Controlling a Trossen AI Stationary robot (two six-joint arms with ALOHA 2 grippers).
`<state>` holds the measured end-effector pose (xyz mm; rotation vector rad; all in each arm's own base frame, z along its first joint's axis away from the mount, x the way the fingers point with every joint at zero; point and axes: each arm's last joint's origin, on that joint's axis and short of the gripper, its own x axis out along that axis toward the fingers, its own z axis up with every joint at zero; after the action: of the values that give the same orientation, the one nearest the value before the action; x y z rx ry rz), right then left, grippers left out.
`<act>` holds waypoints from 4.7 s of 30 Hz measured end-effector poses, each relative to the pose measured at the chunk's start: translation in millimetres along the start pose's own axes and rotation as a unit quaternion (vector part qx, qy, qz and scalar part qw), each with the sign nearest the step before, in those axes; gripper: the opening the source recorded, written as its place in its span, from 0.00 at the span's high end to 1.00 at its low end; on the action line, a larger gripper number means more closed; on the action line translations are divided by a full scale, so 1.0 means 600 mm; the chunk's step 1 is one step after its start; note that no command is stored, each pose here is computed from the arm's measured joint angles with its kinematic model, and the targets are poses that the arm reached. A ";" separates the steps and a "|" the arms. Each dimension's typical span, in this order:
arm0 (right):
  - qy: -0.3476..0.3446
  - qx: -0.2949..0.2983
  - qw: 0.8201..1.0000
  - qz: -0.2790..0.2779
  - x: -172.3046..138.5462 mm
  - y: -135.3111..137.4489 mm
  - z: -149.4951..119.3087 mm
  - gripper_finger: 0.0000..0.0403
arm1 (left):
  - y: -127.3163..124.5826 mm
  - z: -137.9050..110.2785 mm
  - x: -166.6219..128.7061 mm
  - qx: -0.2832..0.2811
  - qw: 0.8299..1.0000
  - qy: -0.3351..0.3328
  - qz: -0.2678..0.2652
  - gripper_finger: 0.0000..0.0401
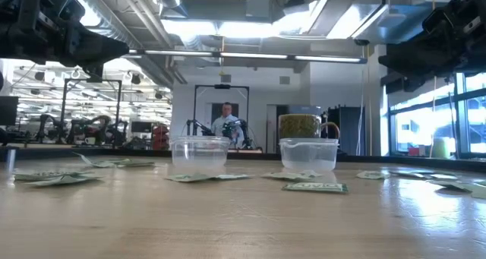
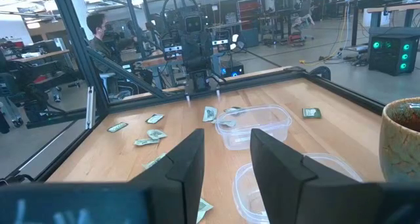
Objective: Pick and place items into bin
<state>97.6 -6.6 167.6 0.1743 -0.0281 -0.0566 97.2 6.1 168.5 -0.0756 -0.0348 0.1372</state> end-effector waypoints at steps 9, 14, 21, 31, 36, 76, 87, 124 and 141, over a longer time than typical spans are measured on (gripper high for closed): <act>0.000 0.000 1.000 0.000 0.000 0.000 0.000 0.68 | 0.000 0.000 0.000 0.039 0.999 0.000 0.000 0.92; 0.000 0.000 1.000 0.000 0.000 0.000 0.000 0.68 | 0.000 0.000 0.000 0.039 0.999 0.000 0.000 0.92; 0.000 0.017 1.000 0.000 0.000 0.000 0.000 0.68 | 0.000 0.000 0.000 0.042 0.999 0.000 0.000 0.92; 0.116 0.055 0.984 -0.122 -0.007 -0.002 0.037 0.68 | 0.000 0.000 0.000 0.048 0.999 0.000 0.002 0.92; 0.189 0.097 0.965 -0.154 0.008 0.004 0.078 0.68 | 0.000 0.000 0.000 0.048 0.999 0.000 0.002 0.92; 0.609 0.174 0.703 -0.323 0.141 0.013 -0.061 0.69 | 0.000 0.000 0.000 0.048 0.999 0.000 0.002 0.92; 0.617 0.171 0.696 -0.324 0.145 0.012 -0.070 0.86 | 0.000 0.000 0.000 0.048 0.999 0.000 0.002 0.92; 0.451 -0.011 0.851 -0.270 0.253 0.034 0.089 0.95 | 0.000 0.000 0.000 0.048 0.999 0.000 0.002 0.92; 0.441 -0.078 0.862 -0.239 0.325 0.019 0.026 0.95 | 0.000 0.000 0.000 0.048 0.999 0.000 -0.003 0.92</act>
<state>292.4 -9.6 189.4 0.0281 0.9425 -0.4717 97.3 5.9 168.4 0.0209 -0.0277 0.1326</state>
